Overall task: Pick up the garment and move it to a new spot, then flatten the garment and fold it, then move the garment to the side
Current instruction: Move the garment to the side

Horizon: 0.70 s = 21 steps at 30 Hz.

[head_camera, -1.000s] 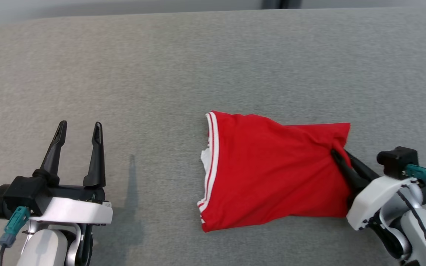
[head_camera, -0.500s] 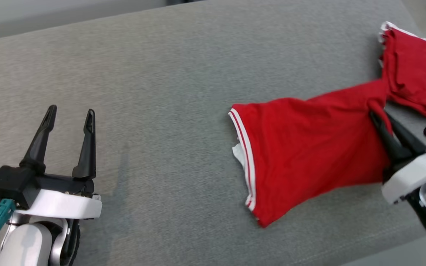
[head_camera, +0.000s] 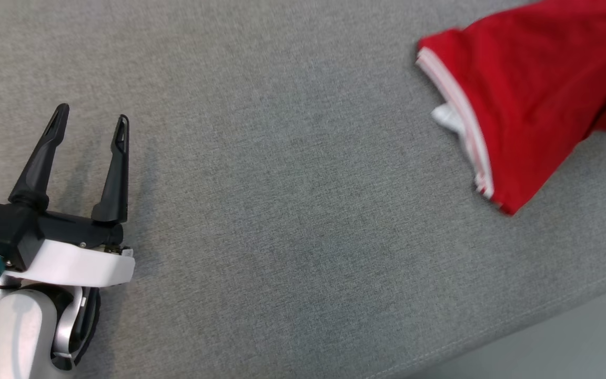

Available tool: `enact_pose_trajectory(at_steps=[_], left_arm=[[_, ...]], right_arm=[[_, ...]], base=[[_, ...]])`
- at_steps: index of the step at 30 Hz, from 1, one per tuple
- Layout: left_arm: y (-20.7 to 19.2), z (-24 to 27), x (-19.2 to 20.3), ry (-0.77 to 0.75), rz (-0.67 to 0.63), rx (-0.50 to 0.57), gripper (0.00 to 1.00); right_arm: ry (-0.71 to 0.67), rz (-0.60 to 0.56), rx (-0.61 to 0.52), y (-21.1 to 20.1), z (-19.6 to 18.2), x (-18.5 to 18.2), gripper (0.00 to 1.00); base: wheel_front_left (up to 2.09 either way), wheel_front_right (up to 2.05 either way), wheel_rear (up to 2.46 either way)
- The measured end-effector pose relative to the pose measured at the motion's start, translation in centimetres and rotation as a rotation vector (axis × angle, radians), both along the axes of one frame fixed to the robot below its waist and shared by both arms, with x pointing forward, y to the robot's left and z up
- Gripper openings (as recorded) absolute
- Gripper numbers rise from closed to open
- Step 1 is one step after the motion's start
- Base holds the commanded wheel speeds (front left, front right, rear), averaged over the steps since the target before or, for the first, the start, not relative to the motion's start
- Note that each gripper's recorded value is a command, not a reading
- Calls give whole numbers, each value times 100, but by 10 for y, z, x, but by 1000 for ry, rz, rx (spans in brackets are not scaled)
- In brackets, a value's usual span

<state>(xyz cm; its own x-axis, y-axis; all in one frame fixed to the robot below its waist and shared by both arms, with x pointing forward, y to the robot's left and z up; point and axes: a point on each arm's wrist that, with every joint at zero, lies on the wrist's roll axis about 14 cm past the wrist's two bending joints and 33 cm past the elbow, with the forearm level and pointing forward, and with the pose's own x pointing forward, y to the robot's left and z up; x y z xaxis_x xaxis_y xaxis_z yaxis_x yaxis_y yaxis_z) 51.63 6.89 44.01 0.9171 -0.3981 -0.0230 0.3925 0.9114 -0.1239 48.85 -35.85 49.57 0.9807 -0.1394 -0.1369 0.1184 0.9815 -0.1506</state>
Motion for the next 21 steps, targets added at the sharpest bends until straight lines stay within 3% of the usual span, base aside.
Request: enact_pose_trajectory(at_steps=[10,16,17,18,19,21], left_arm=[[-20,-37,21,41,-77,5,100],[-28,-46,28,35,-100,-4,100],[-28,-47,29,34,-100,-5,100],[-28,-47,29,34,-101,-5,100],[-28,-47,29,34,-101,-5,100],[-27,-47,29,33,-100,-5,100]], right_arm=[[46,-223,-72,-84,-24,0,0],[68,-238,-181,-101,-28,15,0],[74,-238,-184,-100,-31,17,32],[72,-236,-187,-99,-33,20,92],[77,-240,-189,-100,-35,22,100],[76,-247,-194,-102,-35,23,100]], base=[[0,0,0],[0,0,0],[0,0,0],[0,0,0],[0,0,0],[0,0,0]])
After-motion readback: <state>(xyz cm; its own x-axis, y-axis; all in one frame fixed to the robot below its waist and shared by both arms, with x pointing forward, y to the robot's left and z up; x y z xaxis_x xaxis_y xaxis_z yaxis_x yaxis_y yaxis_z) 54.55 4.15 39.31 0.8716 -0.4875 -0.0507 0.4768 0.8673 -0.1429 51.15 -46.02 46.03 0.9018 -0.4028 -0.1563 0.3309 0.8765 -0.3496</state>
